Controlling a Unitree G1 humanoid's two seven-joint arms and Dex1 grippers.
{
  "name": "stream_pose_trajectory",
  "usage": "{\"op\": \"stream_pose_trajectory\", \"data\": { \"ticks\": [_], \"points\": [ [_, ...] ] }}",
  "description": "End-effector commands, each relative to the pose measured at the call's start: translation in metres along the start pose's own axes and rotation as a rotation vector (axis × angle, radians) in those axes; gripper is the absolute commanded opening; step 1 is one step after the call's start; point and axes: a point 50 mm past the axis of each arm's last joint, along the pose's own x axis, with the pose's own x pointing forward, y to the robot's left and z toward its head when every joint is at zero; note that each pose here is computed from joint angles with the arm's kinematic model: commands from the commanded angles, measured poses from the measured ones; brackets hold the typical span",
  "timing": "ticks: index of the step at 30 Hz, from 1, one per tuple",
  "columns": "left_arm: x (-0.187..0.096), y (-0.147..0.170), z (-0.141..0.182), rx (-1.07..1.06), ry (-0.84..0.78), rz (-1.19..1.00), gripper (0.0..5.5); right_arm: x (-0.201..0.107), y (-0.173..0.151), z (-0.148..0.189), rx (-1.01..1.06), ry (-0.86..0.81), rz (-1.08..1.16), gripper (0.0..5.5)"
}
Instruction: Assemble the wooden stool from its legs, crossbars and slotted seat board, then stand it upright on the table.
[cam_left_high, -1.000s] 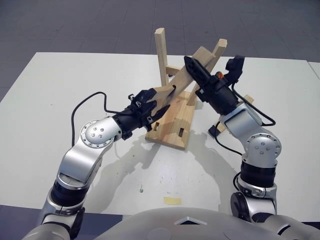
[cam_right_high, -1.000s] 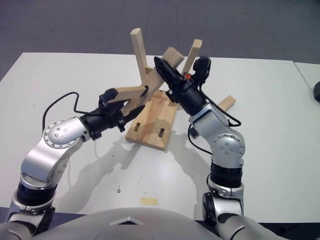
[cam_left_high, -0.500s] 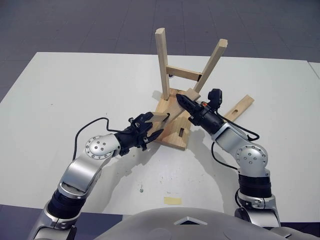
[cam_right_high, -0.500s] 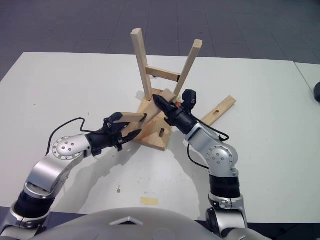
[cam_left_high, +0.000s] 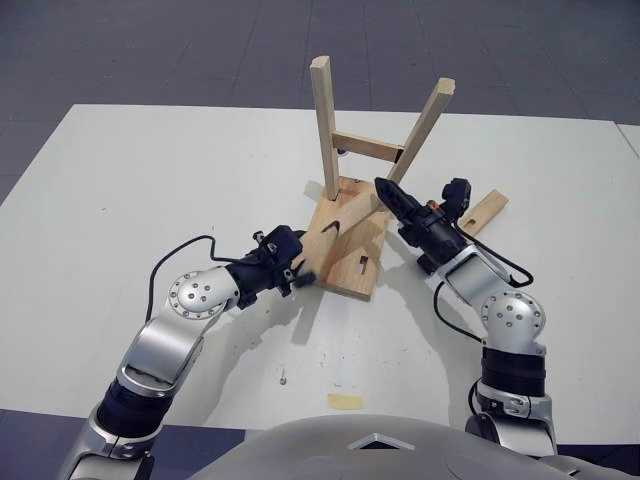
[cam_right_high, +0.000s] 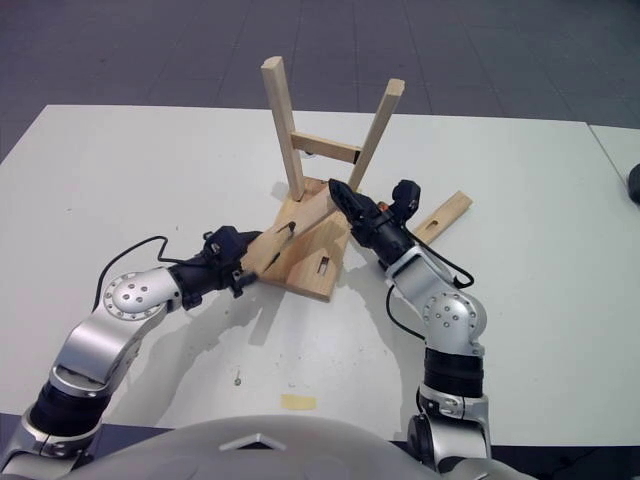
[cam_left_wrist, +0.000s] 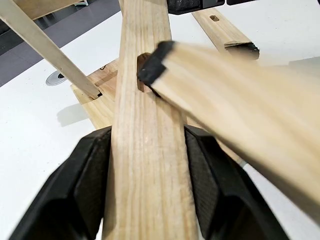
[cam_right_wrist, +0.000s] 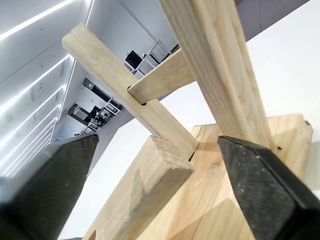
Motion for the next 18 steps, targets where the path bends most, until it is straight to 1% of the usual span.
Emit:
{"op": "stream_pose_trajectory", "data": {
  "ticks": [1,3,7,11,16,17,18],
  "points": [
    [-0.004,0.01,-0.014,-0.071,0.021,0.062,2.06,-0.001,-0.001,0.01,-0.003,-0.057,-0.011,5.06],
    [-0.006,0.017,-0.027,-0.094,0.057,0.11,2.06,-0.002,-0.003,0.011,-0.017,-0.064,-0.022,5.37],
    [-0.016,0.032,-0.047,-0.175,0.092,0.236,2.06,-0.002,-0.004,0.011,-0.039,-0.063,-0.027,5.4],
    [-0.027,0.047,-0.062,-0.294,0.149,0.436,2.06,-0.004,-0.007,0.011,-0.051,-0.062,-0.04,5.4],
    [-0.021,0.042,-0.065,-0.346,0.17,0.448,2.06,-0.005,-0.008,0.012,-0.06,-0.067,-0.042,5.4],
    [-0.02,0.042,-0.064,-0.357,0.167,0.447,2.35,-0.005,-0.007,0.012,-0.063,-0.068,-0.041,5.4],
    [-0.021,0.044,-0.063,-0.363,0.167,0.462,2.51,-0.004,-0.007,0.013,-0.065,-0.072,-0.04,5.4]
  ]
}}
